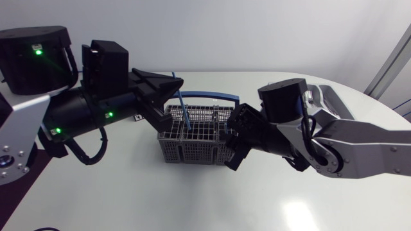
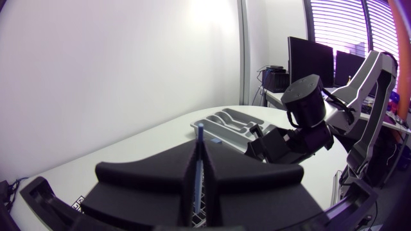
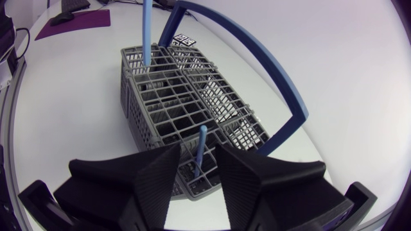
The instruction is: Transfer all utensils from the basket to the drawer tray.
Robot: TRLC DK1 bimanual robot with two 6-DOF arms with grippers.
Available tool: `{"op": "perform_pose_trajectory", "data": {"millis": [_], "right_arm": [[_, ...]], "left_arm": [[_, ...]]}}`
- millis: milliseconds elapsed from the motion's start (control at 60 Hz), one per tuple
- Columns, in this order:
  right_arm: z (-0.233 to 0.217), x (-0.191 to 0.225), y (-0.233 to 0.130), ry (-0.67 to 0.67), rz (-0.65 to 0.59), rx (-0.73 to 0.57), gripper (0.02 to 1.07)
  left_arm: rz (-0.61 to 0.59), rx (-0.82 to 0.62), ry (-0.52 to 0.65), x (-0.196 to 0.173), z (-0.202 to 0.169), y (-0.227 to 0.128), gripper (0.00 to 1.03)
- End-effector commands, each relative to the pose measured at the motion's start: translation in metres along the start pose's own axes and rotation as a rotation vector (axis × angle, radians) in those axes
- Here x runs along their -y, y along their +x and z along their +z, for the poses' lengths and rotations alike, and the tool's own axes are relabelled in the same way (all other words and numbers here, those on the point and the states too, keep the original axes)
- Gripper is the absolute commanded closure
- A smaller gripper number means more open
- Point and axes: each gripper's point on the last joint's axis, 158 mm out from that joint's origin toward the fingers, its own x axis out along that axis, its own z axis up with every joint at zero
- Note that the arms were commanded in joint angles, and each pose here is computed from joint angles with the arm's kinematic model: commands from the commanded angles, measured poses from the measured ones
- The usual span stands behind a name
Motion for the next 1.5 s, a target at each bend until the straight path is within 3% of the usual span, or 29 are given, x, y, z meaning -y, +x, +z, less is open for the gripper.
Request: {"op": "perform_pose_trajectory", "data": {"millis": [0,183,467,933,1483], "right_arm": [[0.000,-0.004,-0.004,-0.019,0.000,0.015,0.82],[0.009,-0.003,-0.011,-0.017,0.005,0.045,0.92],[0.012,-0.007,-0.018,-0.020,0.026,0.046,1.00],[0.002,-0.010,-0.012,-0.005,0.031,0.007,1.01],[0.048,0.009,-0.046,0.007,0.006,0.078,1.01]], "left_arm": [[-0.001,-0.016,-0.019,0.003,-0.009,-0.006,1.00],[-0.001,0.006,-0.016,0.005,0.003,-0.017,1.00],[0.000,0.032,-0.017,0.006,0.019,-0.031,1.00],[0.001,0.029,-0.018,0.007,0.019,-0.036,1.00],[-0.001,0.023,-0.017,0.008,0.016,-0.038,1.00]]}}
